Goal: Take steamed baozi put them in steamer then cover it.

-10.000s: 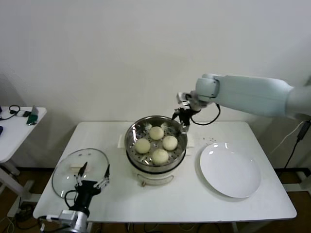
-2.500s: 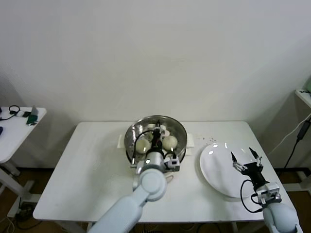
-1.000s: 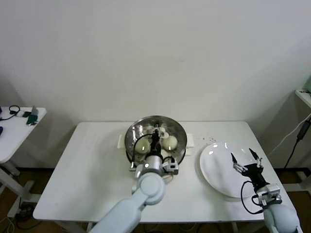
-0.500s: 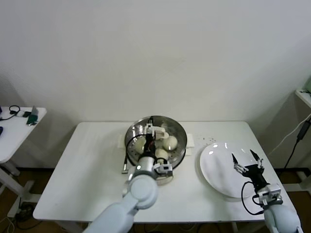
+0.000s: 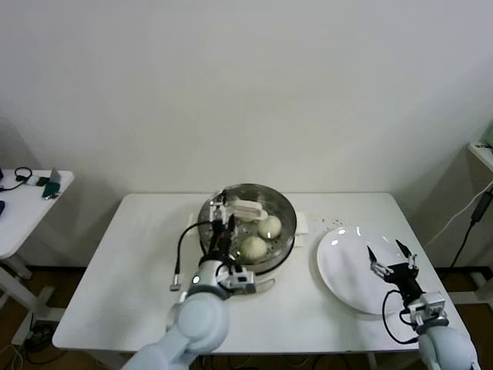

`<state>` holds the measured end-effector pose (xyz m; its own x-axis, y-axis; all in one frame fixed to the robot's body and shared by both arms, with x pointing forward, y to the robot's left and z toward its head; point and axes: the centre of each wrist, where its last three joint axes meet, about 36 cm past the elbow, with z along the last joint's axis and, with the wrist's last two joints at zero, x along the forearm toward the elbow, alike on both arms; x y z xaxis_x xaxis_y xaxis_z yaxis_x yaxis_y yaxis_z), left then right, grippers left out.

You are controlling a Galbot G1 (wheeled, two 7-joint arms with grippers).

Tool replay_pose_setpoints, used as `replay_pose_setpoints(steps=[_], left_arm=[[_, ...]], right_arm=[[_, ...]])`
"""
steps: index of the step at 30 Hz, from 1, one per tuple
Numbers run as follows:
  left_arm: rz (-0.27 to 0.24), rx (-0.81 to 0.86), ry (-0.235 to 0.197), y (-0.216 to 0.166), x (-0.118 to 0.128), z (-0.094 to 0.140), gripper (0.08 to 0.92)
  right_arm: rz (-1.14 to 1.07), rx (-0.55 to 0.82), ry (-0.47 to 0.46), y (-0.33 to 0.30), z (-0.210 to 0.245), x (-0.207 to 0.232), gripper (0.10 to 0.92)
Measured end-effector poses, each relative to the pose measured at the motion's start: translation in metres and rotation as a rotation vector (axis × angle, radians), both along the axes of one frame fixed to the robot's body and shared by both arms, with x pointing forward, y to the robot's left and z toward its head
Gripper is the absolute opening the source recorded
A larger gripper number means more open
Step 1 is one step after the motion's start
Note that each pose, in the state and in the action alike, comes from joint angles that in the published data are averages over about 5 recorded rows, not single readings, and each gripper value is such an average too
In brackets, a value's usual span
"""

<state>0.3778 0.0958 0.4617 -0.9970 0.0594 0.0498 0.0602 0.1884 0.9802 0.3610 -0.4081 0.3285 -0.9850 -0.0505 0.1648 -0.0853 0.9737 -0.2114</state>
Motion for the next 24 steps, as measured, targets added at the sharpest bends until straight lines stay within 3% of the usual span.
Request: replay_pose_setpoints(steps=[5,14,24], left_arm=[[0.030,-0.082,0.000,0.022,-0.008,0.004,0.823],[0.167,-0.314,0.009,0.087,-0.008,-0.001,0.823],[0.125,-0.724,0.026,0.168,-0.015,-0.045,0.823]], right_arm=[[-0.007,-0.003,-0.004,-0.003,0.002,-0.006,0.823],[-0.010,0.018,-0.015,0.000,0.001,-0.020,0.823],[0.010,0.061,-0.013,0.016,-0.004,-0.036,0.823]])
